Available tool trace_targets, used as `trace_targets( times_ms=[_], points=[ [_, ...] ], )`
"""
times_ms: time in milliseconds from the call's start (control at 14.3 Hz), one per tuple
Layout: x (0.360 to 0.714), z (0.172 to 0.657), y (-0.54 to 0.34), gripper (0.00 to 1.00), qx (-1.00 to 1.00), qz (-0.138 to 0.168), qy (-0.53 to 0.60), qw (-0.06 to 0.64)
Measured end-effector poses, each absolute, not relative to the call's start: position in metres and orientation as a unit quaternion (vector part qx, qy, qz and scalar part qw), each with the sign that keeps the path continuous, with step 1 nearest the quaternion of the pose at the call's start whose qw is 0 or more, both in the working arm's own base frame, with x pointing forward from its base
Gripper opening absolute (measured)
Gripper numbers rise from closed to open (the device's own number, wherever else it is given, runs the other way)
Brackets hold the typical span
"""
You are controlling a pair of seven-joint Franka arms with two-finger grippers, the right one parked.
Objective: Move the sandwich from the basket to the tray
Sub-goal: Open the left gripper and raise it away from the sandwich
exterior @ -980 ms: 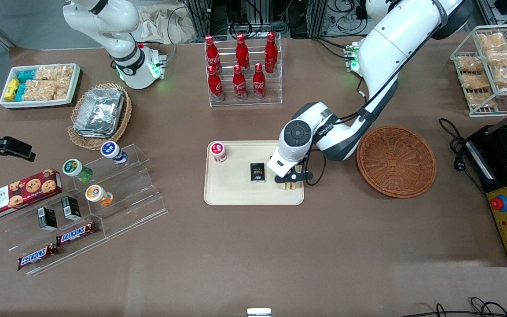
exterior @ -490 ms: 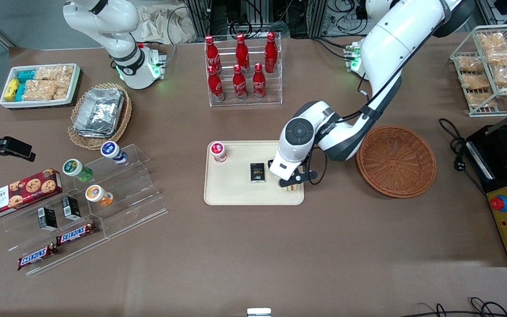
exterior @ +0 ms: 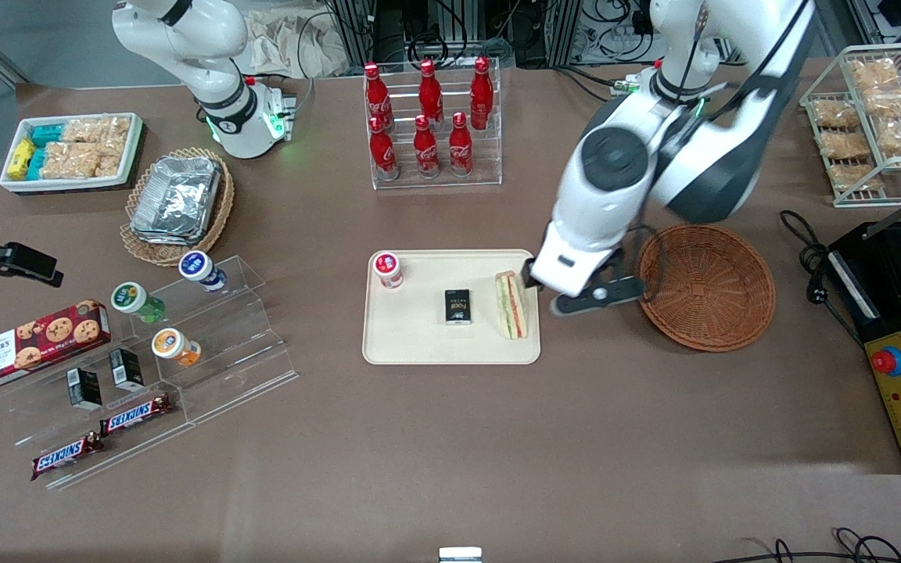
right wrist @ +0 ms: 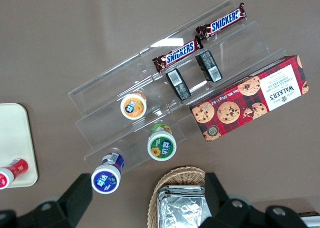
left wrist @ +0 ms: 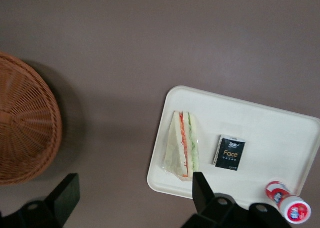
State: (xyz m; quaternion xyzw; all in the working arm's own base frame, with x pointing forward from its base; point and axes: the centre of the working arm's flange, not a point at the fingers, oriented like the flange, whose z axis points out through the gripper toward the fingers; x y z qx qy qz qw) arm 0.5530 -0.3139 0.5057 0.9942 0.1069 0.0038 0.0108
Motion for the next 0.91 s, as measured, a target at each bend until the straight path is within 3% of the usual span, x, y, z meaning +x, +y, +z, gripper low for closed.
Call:
trace_targets(
  times_ms=[280,630,910],
  points=[
    [0.554,0.588,-0.2,1.0,0.997,0.016,0.06,0.047],
    [0.549,0.607,-0.106,1.0,0.995,-0.002,-0.09,0.037],
    [0.552,0.616,-0.092,1.0,0.993,0.01,-0.112,0.028]
  ],
)
